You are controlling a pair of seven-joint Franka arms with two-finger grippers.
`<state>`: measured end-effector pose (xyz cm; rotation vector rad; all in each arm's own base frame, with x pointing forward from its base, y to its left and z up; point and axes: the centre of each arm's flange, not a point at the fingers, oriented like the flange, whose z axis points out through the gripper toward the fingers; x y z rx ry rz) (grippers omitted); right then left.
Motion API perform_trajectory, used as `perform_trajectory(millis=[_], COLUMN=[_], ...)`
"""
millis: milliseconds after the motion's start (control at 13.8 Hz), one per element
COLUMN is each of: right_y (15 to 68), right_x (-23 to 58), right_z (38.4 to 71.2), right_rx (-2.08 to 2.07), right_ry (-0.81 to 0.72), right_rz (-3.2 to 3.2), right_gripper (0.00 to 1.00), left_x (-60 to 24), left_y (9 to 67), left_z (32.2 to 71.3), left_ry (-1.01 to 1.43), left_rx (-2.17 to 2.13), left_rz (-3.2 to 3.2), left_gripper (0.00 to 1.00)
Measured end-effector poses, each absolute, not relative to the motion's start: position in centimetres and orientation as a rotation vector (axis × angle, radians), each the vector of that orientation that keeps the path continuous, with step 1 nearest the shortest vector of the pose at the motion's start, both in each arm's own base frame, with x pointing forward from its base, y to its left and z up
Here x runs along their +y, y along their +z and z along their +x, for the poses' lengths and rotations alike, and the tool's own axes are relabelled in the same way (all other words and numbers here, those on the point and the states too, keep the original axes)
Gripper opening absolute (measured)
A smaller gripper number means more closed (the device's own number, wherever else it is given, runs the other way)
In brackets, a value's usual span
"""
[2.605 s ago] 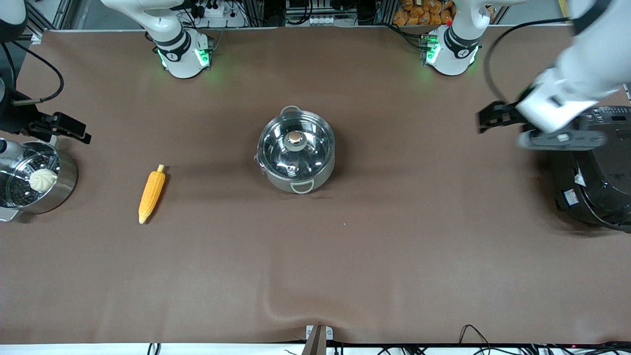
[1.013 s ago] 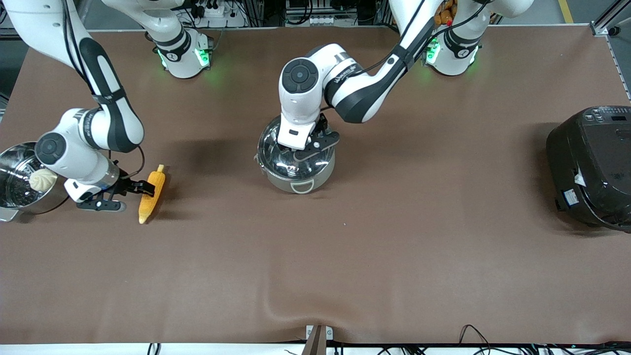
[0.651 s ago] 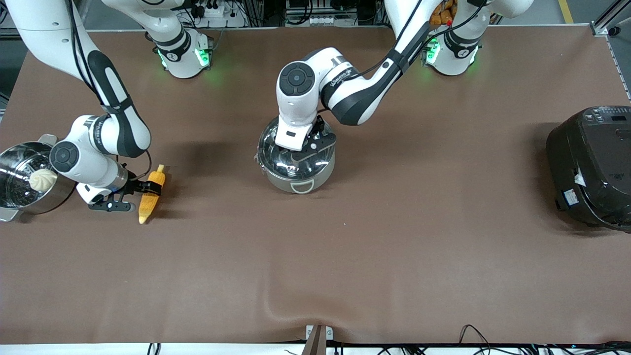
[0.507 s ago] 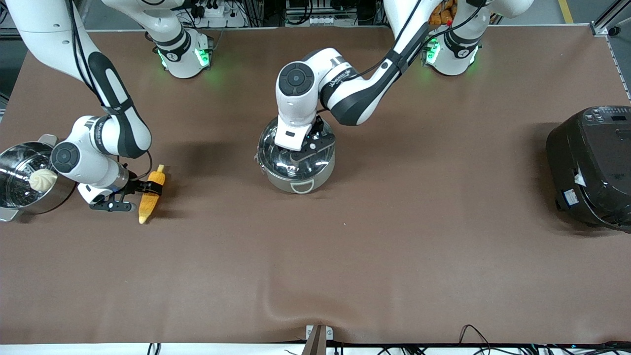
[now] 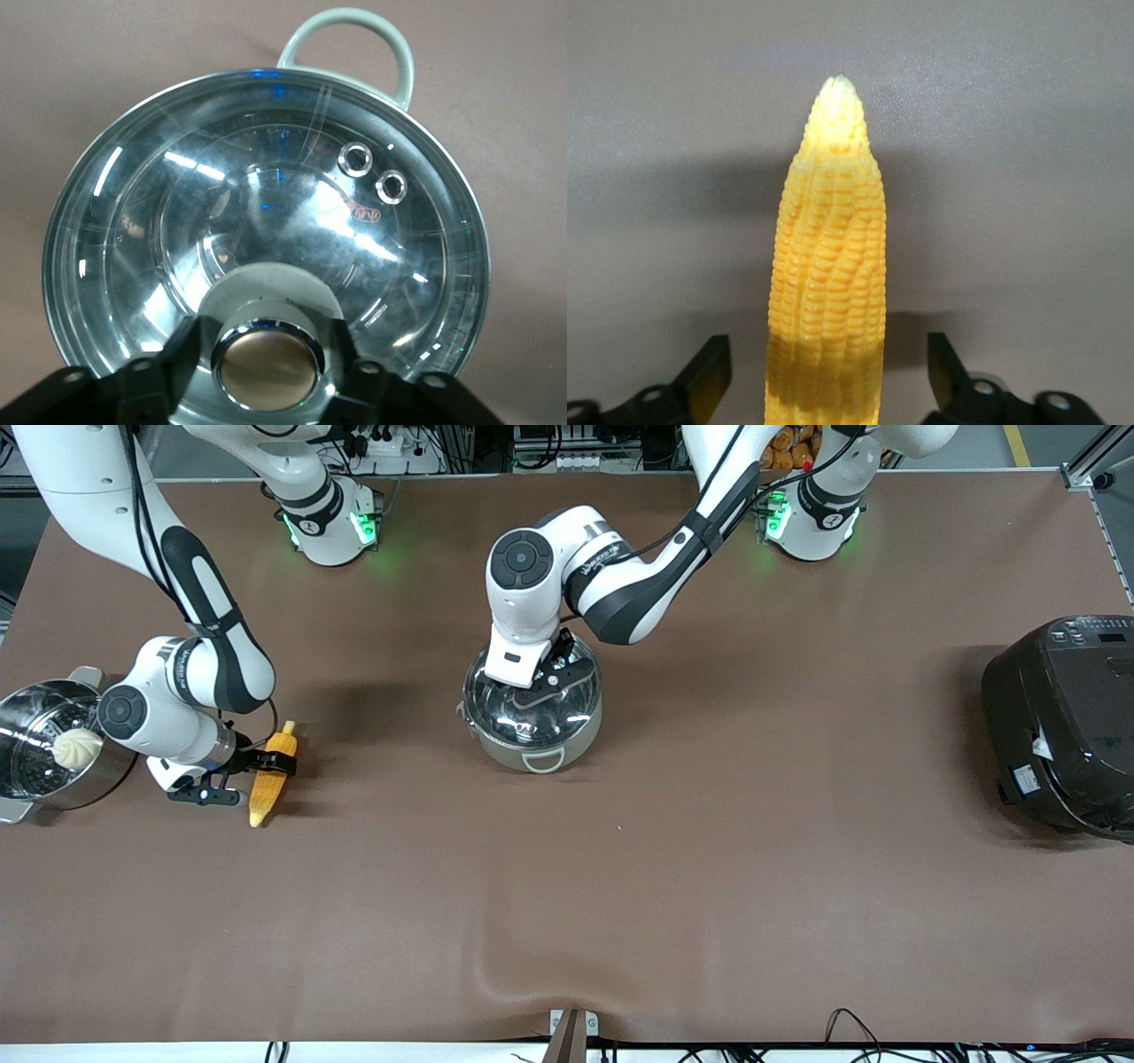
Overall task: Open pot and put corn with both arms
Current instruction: 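Grasp the lid knob with the left gripper while the right gripper grasps the corn, then lift the glass lid with the left gripper while the right gripper lifts the corn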
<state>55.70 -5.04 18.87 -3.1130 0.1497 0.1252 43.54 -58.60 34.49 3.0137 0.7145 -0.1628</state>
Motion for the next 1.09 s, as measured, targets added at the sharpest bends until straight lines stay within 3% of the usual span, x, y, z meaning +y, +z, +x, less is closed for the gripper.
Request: perform_trajectory(millis=[72,217,362,434,796,1086], right_y=[18.7,18.2,17.8,17.9,18.5,25.2], right_x=[-5.0,-5.0,-4.9,-4.9,-4.4,-3.2], right_z=[55.6,55.5,55.4,55.4,55.8,58.6], right_rx=[0.156,0.183,0.195,0.202,0.201,0.155], right_ry=[0.130,0.142,0.155,0.157,0.230,0.325], right_rz=[-3.110,-3.094,-3.085,-3.081,-3.057,-3.007], right_gripper=[0.85,0.79,0.54,0.46,0.38,0.37], left_x=[-58.7,-58.7,-58.7,-58.6,-55.2,-46.6], left_y=[34.6,34.6,34.6,34.7,41.9,49.3], left_z=[43.6,43.5,43.5,43.5,45.5,50.0], left_ry=[-0.156,-0.152,-0.153,-0.155,-0.113,-0.093], left_rx=[0.711,0.707,0.707,0.708,0.762,0.808], left_rz=[3.012,3.014,3.018,3.027,3.021,3.030], left_gripper=[0.50,0.50,0.50,0.50,0.50,0.50])
